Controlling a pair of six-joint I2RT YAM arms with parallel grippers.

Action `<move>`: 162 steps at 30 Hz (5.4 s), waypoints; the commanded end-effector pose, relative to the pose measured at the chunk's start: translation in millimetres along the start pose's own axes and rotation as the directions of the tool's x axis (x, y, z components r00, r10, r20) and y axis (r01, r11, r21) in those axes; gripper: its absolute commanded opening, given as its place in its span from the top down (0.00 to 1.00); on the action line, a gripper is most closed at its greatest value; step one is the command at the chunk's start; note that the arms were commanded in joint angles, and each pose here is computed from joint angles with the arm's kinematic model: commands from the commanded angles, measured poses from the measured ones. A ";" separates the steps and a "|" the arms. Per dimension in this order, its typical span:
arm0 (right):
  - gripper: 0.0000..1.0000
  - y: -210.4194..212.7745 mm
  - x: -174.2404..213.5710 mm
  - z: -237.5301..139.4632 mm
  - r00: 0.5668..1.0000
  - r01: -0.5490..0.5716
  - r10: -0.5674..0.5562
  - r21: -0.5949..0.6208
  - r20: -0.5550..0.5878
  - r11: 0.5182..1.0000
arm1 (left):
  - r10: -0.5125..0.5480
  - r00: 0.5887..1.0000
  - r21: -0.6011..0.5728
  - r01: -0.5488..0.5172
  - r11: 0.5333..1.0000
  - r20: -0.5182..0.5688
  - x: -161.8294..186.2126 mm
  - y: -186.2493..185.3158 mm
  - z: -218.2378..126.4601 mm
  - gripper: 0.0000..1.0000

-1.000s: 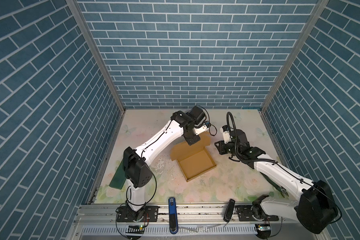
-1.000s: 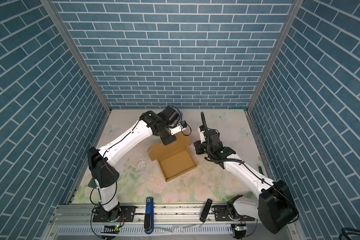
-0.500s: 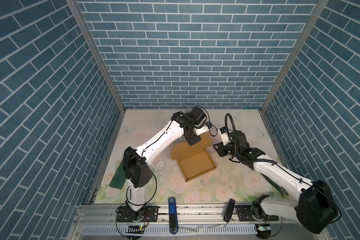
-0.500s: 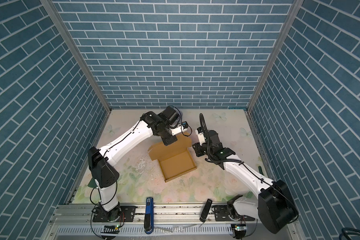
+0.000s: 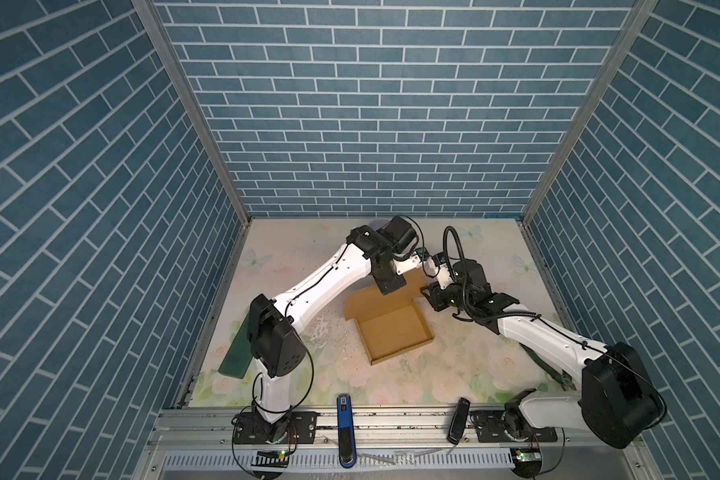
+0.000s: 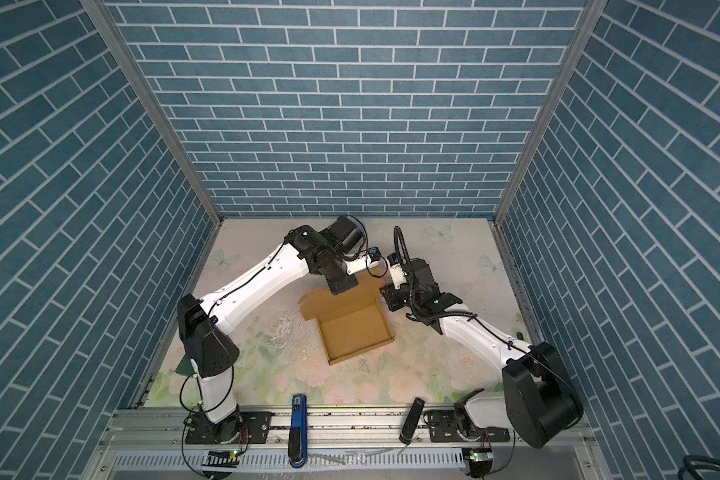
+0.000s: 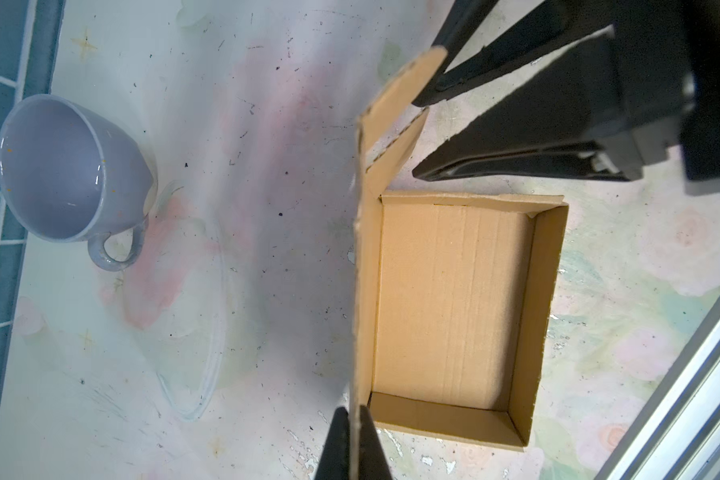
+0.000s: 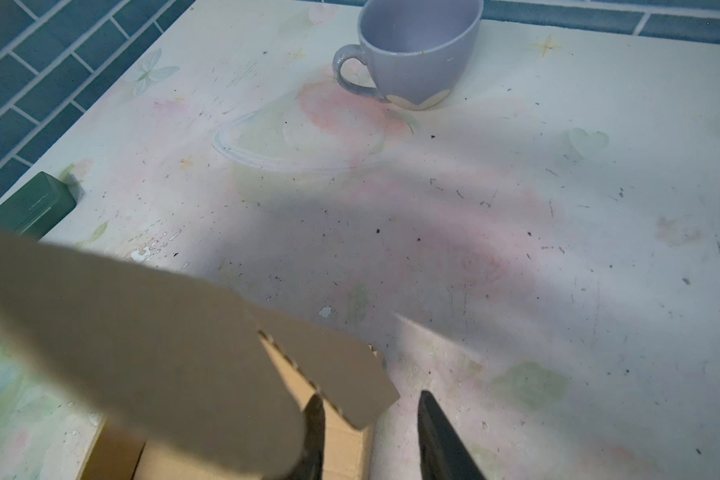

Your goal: Fold the paper box

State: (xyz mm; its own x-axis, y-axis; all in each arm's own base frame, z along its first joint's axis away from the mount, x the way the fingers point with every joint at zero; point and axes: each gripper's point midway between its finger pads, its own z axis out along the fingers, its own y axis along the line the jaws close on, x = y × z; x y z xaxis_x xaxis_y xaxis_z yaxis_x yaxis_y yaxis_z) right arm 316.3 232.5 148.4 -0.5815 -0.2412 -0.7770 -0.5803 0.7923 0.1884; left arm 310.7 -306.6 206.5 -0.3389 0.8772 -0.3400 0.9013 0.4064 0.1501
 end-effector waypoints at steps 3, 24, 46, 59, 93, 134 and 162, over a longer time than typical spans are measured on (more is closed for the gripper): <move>0.62 6.5 -29.2 -1.8 0.994 0.084 -0.082 -0.028 0.066 0.996 | 0.005 1.000 0.026 -0.005 1.000 0.004 -2.1 -7.6 3.1 0.96; 0.74 20.2 -35.8 -1.9 0.995 0.065 -0.057 -0.108 0.080 0.992 | -0.031 0.999 0.020 0.030 0.999 0.031 -10.2 -6.4 6.3 0.97; 0.96 2.3 -33.4 -9.3 0.996 -0.001 0.001 0.002 0.092 1.000 | -0.048 0.997 0.014 0.047 0.999 0.057 -22.0 -8.5 7.5 0.94; 0.99 -6.8 -24.7 -17.1 0.998 -0.013 0.009 0.060 0.068 0.998 | -0.140 0.984 -0.087 0.150 0.985 0.112 -29.1 18.9 -19.1 0.69; 1.00 -5.1 -27.3 -20.6 1.000 0.021 -0.021 0.061 0.008 0.998 | -0.503 0.757 0.049 0.534 0.844 0.417 79.4 83.5 -27.5 0.54; 1.00 3.0 -32.9 -34.5 0.998 0.057 -0.057 0.034 0.013 0.998 | -0.534 0.674 0.182 0.522 0.833 0.511 58.0 99.1 36.5 0.57; 1.00 2.1 -40.6 -25.8 0.999 0.049 -0.049 0.034 0.012 0.998 | -0.558 0.655 0.248 0.509 0.824 0.510 42.6 90.1 36.8 0.70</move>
State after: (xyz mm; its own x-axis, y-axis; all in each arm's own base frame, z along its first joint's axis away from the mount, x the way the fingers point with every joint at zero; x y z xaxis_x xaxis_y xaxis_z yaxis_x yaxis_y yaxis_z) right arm 316.3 220.4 172.7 -0.5945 -0.2756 -0.7554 -0.5552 0.8203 0.1377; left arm 383.9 -232.8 164.5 -0.5975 0.2224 -0.7704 0.6202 0.7372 -0.2681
